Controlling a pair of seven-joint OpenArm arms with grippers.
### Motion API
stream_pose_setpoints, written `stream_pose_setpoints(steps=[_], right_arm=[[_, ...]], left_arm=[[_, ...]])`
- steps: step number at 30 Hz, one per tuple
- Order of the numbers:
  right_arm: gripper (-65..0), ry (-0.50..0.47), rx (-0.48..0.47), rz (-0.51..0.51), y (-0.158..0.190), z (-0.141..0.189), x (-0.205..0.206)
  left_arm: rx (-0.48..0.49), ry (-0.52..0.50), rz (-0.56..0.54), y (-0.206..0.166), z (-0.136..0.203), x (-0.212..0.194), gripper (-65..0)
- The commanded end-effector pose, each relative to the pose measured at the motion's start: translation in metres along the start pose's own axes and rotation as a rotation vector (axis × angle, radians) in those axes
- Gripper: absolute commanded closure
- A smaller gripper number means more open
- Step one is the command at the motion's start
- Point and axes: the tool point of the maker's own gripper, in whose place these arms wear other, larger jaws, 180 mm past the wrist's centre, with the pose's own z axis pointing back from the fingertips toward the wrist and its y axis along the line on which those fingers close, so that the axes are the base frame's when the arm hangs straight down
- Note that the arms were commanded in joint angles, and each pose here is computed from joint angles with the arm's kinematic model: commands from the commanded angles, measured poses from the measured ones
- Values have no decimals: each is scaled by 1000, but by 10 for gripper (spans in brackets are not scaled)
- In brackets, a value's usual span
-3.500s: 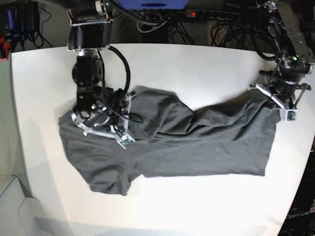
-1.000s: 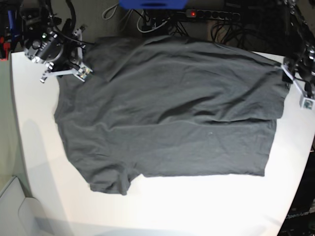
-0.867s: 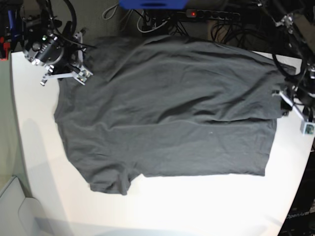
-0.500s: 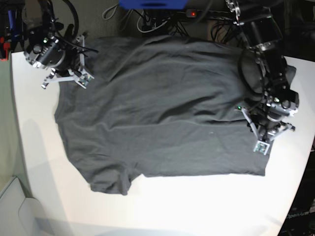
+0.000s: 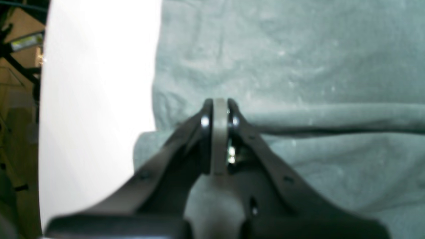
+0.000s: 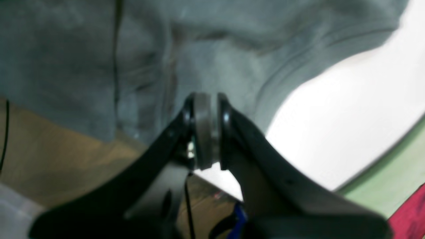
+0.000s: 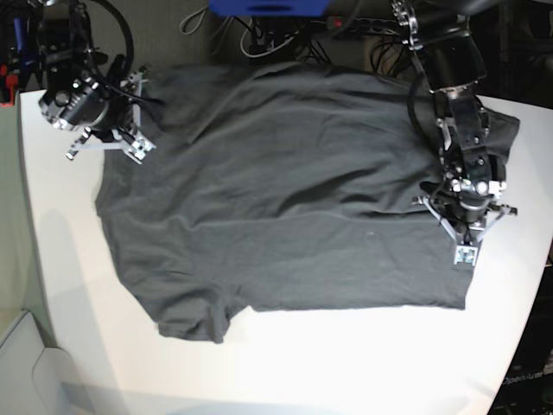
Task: Layout the t-shirt on the table in an organized manner, then fold the t-shirt properly
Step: 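Release the shirt and move the left gripper to the shirt's side edge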
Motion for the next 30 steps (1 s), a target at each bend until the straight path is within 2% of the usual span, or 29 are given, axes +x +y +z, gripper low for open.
stream_pose_setpoints(steps=[1, 9, 12, 14, 18, 25, 30], right_arm=[[-22, -23, -23, 7, -8, 5, 6], [-22, -36, -15, -1, -4, 4, 10], [-22, -39, -15, -1, -4, 4, 10], [-22, -39, -15, -1, -4, 4, 10], [-22, -41, -15, -1, -4, 4, 11], [-22, -42, -22, 2, -7, 4, 12], [-22, -48, -35, 4, -13, 5, 16]], left_arm=[[28, -57, 7, 11, 2, 21, -2], [-36, 48, 26, -6, -31, 7, -2], [-6, 57, 69, -1, -37, 12, -2], [31, 40, 100, 5, -43, 15, -2], [32, 22, 129, -1, -60, 15, -2], [26, 41, 98, -15, -89, 9, -2], [50, 9, 114, -11, -102, 19, -2]])
